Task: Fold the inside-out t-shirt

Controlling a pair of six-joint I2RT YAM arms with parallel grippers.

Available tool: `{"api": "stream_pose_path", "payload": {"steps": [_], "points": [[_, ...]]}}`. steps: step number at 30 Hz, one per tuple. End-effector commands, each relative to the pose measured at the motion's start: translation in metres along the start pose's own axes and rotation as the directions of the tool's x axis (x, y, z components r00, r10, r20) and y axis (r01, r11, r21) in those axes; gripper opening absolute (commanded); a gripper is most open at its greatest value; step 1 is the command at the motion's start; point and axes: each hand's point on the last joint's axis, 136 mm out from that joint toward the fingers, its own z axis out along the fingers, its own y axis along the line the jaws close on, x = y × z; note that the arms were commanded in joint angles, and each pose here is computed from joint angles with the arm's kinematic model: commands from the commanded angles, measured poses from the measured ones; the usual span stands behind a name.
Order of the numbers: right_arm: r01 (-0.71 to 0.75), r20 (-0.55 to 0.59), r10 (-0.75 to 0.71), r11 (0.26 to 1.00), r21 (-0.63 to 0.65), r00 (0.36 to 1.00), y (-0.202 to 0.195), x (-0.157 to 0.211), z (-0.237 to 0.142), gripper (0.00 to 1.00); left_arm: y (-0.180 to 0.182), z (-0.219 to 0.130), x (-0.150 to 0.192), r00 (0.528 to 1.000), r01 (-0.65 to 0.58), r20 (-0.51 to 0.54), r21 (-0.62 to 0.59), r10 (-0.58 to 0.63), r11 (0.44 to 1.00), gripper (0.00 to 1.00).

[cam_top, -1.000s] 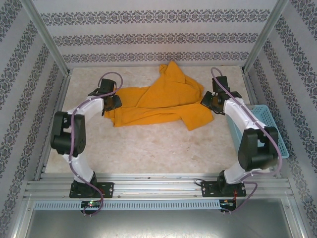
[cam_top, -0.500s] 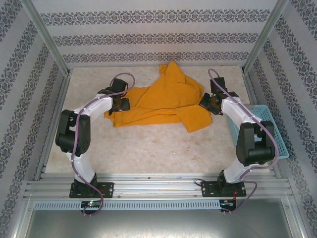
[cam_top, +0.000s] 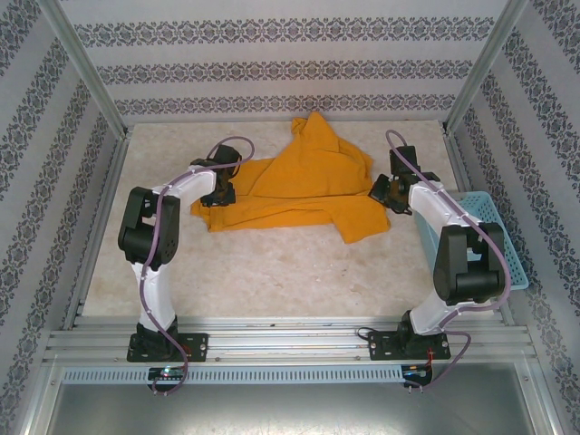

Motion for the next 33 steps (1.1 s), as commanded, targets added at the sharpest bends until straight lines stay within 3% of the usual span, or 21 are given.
{"api": "stream_pose_path", "payload": {"steps": [1,5,8,10,14,18,22,25,31,33], "points": [[0.010,0.019,-0.010,1.000,-0.004,1.000,-0.003,-0.004,-0.007,0.00,0.012,-0.015,-0.005,1.000,-0.008,0.015,-0.050,0.009,0.999,0.13],[0.011,0.028,-0.012,1.000,0.029,1.000,-0.011,-0.007,-0.009,0.00,0.020,-0.036,-0.008,0.998,0.024,0.062,-0.016,-0.023,1.000,0.03],[0.001,0.042,-0.003,0.998,0.063,0.999,-0.019,-0.013,-0.012,0.00,0.024,-0.054,-0.006,0.989,0.111,0.084,0.141,-0.124,0.984,0.00],[-0.005,0.050,0.001,0.997,0.080,0.999,-0.024,-0.016,-0.015,0.00,0.027,-0.070,-0.006,0.968,0.193,0.093,0.319,-0.233,0.928,0.00],[-0.005,0.061,0.001,0.998,0.066,0.998,-0.022,-0.020,-0.019,0.00,0.041,-0.106,-0.010,0.913,0.250,0.139,0.551,-0.383,0.796,0.00],[-0.008,0.057,0.006,1.000,0.027,0.998,-0.013,-0.021,-0.021,0.00,0.044,-0.125,-0.017,0.847,0.262,0.130,0.742,-0.515,0.617,0.00],[-0.012,0.053,0.012,1.000,-0.003,0.999,-0.006,-0.022,-0.023,0.00,0.030,-0.115,-0.020,0.893,0.241,0.093,0.729,-0.441,0.640,0.00],[-0.011,0.073,0.013,1.000,-0.027,0.997,0.000,-0.028,-0.032,0.00,0.010,-0.141,-0.032,0.925,0.144,0.140,0.730,-0.352,0.669,0.00],[-0.026,0.171,0.035,0.998,-0.055,0.985,0.004,-0.051,-0.074,0.00,0.009,-0.256,-0.069,0.837,-0.061,0.309,0.873,-0.452,0.484,0.00],[-0.029,0.194,0.040,0.998,-0.060,0.980,0.003,-0.054,-0.083,0.00,0.016,-0.266,-0.074,0.809,-0.075,0.310,0.897,-0.499,0.436,0.00]]}}
